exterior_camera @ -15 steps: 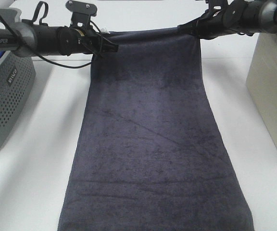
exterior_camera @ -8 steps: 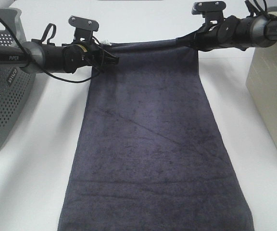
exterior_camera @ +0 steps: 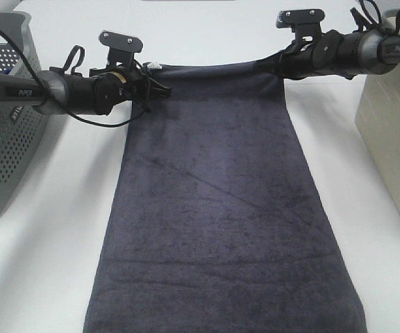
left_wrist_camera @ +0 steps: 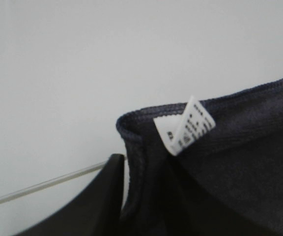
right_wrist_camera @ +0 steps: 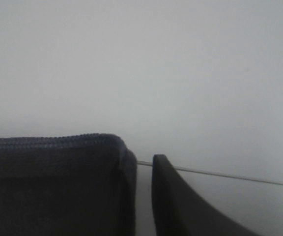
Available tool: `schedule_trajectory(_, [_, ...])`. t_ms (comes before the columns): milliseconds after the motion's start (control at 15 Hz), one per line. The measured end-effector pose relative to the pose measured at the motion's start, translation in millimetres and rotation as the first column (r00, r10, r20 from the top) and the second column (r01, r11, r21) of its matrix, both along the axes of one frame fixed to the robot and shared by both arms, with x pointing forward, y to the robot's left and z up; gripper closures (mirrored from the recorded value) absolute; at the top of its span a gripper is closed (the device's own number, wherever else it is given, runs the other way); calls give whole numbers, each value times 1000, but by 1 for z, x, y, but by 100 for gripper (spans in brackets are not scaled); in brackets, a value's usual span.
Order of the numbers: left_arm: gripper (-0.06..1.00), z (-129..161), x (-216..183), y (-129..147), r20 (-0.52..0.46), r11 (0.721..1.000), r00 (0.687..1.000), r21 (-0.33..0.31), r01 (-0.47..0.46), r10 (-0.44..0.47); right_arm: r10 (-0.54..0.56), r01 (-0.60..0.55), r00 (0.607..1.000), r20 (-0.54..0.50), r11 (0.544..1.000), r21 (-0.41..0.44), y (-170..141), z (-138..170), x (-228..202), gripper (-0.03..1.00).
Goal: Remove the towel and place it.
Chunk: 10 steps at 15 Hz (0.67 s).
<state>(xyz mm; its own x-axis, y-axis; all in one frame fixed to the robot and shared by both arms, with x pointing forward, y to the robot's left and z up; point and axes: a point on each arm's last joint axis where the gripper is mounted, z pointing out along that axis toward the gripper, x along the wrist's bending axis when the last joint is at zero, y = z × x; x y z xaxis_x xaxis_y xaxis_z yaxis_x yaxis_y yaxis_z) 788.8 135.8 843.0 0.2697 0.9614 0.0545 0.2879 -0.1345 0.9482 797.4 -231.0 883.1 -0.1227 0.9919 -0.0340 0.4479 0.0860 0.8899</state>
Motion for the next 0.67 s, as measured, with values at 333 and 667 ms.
schedule_trajectory(333, [18,7,2,1,73,1000,997,-16,-10,11,-2,2,1000,-4,1000,5,0,0,0,30])
schedule_trajectory(667, [18,17,-1,0,-36,1000,999,4,9,-9,65,-67,986,-153,998,-9,4,8,-10,29])
